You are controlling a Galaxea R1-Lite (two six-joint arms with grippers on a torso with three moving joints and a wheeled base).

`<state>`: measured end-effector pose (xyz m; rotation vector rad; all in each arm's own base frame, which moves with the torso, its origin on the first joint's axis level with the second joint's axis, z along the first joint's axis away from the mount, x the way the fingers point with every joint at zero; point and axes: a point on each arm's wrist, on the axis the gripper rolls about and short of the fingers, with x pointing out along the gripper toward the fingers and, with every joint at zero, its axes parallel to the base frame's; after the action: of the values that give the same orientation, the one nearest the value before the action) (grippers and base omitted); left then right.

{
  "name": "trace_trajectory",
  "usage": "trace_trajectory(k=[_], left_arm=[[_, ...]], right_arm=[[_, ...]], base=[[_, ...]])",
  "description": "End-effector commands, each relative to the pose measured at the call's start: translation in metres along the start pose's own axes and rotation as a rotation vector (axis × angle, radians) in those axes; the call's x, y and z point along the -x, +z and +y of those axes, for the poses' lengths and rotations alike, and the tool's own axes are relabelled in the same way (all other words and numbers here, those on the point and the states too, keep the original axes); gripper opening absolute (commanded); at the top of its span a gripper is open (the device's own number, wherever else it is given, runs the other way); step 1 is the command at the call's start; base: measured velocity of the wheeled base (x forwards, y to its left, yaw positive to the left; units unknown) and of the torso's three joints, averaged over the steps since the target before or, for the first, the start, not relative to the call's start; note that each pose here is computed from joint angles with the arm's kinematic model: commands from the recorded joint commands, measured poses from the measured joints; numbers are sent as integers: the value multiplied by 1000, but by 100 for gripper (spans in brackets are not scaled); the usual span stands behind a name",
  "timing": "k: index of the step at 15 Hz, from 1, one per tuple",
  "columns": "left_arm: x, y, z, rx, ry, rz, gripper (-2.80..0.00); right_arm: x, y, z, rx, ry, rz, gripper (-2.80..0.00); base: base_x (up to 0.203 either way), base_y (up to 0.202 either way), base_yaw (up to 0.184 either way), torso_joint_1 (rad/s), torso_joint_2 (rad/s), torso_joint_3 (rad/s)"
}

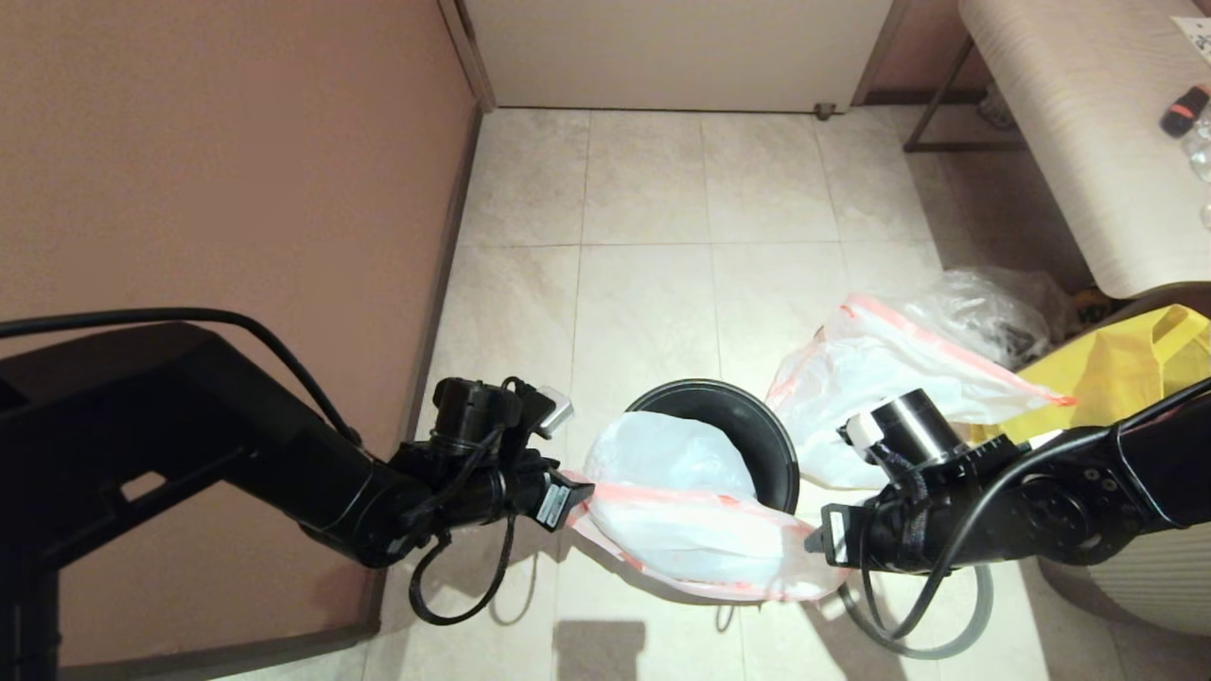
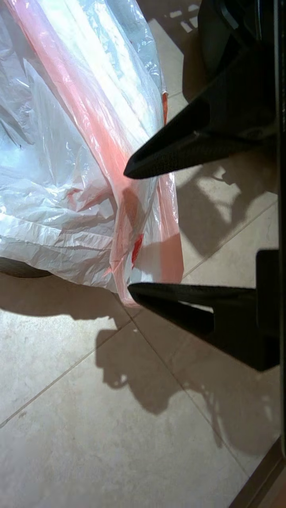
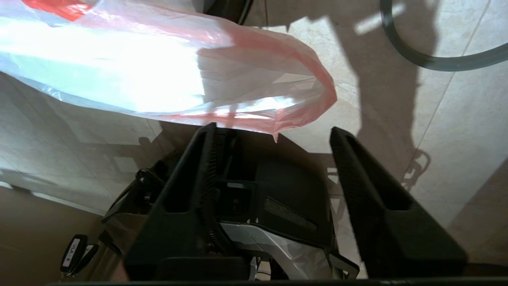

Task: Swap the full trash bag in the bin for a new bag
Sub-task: Put the new garbage bag on the trash can

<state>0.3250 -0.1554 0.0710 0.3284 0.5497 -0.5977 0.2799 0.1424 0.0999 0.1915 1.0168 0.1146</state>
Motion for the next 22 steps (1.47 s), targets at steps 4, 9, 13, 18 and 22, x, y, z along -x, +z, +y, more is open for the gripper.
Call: trace_trajectory(k=[4,9,13,18,22], left_arm=[[29,4,-14,-123,-43,28,-280],[10,3,-91,52,-217,119,-280],[6,26,-119,217,-180,137,0],[-25,29,-142,391,-27,333,0],[-40,29,-146,492,29,343,0]], right_arm=[[-8,-4,0,-2,-13,28,-280],[-15,20,-41,-131,-92,-5,-280],[-16,23,-59,-175,-136,6,-280],[-36,32,-77,-223,-184,31,-280],[-39,41,-79,-234,-197,41,-280]], base=[[0,0,0,0,0,0],[0,0,0,0,0,0],[0,0,0,0,0,0],[0,0,0,0,0,0],[0,0,0,0,0,0]])
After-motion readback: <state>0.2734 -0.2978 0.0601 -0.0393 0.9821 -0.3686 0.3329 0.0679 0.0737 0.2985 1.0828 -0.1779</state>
